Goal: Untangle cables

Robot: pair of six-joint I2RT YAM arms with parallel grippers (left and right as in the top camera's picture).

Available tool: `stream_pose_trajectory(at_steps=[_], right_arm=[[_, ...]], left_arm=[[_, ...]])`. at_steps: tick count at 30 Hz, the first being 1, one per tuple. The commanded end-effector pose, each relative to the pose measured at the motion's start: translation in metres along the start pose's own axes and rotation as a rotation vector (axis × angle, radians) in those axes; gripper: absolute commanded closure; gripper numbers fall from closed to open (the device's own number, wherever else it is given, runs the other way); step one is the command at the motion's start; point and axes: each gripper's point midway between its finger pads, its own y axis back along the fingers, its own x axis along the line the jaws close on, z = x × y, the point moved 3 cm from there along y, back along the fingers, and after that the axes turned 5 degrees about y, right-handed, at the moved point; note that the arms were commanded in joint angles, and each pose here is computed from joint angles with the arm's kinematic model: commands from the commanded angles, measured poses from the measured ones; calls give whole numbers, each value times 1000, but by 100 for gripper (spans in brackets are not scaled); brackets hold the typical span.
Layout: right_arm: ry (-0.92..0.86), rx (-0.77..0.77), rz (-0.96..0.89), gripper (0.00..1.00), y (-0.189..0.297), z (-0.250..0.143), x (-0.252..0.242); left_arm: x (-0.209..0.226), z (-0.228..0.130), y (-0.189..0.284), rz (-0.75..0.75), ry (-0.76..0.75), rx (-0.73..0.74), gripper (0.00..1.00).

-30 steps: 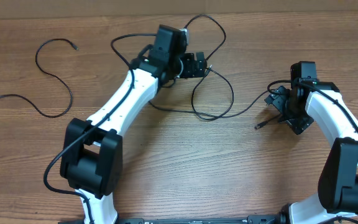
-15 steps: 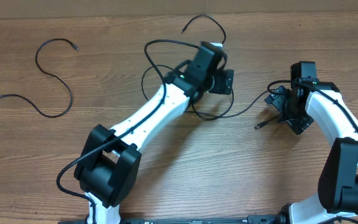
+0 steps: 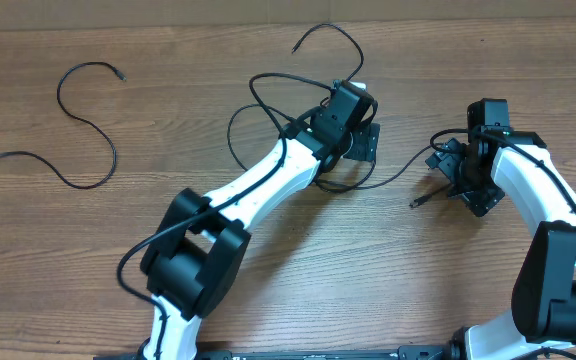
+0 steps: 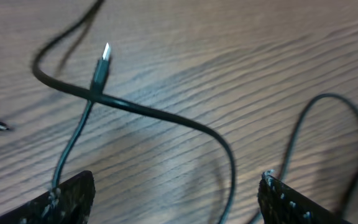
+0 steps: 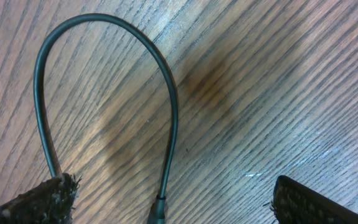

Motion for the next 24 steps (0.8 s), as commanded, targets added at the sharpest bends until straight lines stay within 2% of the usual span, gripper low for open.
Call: stream_pose_trajectory(at_steps=[1,3,4,6,8,10,11,13,16,17,20,22,24], right_arm=[[-5,-6,6,0,2,0,0],[-5,-8,8,0,2,1,0],[-5,-9,9,0,2,1,0],[-5,-8,8,0,2,1,0],[-5,-8,8,0,2,1,0],[-5,-8,8,0,1,0,0],[-5,-8,8,0,1,0,0],[-5,-8,8,0,1,0,0],[-5,-8,8,0,2,1,0],[-5,-9,9,0,2,1,0],[-5,-14,13,0,2,2,1],[-5,-14,13,0,2,2,1],[-5,-14,13,0,2,2,1]], left_arm=[[8,-12,-18,28,-13,28,17],[10,-17,-25,34,-14,42,21],[12,-20,-29,38,-14,50,29],[13,-24,-34,39,-14,58,59],[14,-27,-39,43,-15,66,80],[17,-30,-43,56,-16,71,92],[20,-31,-45,66,-18,72,96],[21,-31,-45,65,-46,74,96],[21,-27,-40,62,-96,76,71],[21,-26,-36,65,-97,79,68],[19,-23,-25,69,-97,86,69],[22,-27,-22,84,-97,111,75],[28,-35,-20,107,-84,149,75]])
